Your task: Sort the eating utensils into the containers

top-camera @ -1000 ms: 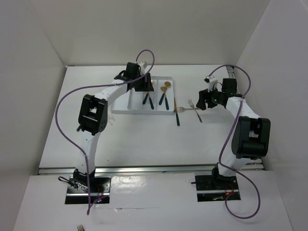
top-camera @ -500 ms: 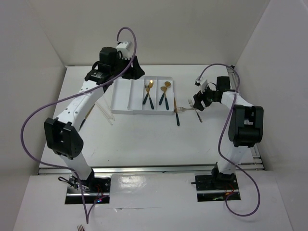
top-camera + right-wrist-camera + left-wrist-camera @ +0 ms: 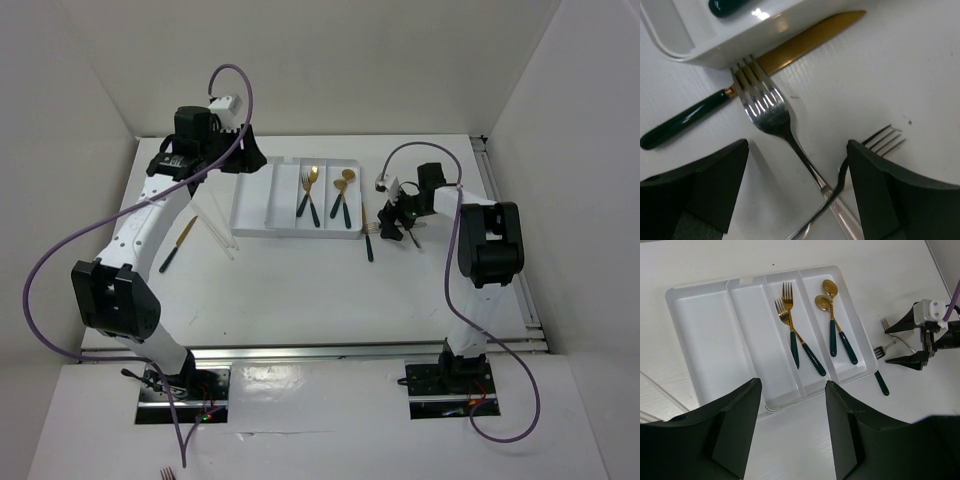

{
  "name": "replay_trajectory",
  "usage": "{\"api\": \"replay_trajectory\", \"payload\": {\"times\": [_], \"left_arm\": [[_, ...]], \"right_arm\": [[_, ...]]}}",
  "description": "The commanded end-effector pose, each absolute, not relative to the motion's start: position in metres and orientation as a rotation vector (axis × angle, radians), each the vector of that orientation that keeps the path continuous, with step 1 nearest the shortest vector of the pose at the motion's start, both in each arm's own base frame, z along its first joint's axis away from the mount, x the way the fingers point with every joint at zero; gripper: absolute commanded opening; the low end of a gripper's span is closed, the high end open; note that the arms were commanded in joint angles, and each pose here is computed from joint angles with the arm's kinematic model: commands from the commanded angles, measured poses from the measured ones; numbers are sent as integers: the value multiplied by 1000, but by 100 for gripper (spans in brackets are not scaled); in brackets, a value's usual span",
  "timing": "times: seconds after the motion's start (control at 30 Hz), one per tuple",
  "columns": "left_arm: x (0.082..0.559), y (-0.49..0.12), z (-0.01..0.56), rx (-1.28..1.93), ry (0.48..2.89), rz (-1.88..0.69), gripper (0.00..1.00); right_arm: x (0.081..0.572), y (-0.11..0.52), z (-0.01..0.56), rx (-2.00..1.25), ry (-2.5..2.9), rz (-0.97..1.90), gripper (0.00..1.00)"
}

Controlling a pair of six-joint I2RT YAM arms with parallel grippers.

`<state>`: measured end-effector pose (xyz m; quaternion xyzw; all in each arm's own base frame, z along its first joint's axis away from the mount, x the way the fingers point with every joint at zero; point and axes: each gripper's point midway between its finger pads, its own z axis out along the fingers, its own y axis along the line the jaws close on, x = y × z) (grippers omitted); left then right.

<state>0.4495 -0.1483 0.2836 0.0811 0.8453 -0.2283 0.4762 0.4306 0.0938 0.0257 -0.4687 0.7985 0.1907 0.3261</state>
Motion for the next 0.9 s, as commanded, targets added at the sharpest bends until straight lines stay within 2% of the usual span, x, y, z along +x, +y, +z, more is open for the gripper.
{"api": "replay_trajectory", "payload": {"times": [0.0,0.07,0.2,0.23,0.5,0.63,0.73,0.87], "left_arm": [[446,-141,301,198,2020,-552,67],[446,-141,301,187,2022,-559,67],[447,-132,293,164,2040,-547,67],[447,-132,293,164,2040,-547,67],[447,-125,285,148,2058,-546,67],[446,-126,281,152,2067,-555,67],[442,-129,272,150,2089,-581,67],[436,-130,271,147,2090,-598,67]], "right_arm": [[439,97,17,-1263,2094,483,87],[440,102,18,-1275,2080,481,85],[441,104,4,-1286,2091,482,69],[439,108,0,-1296,2094,493,57],[434,98,-19,-1324,2174,467,0],[429,98,-8,-1323,2166,461,0],[431,94,21,-1278,2118,467,0],[434,103,93,-1181,2007,510,0]]}}
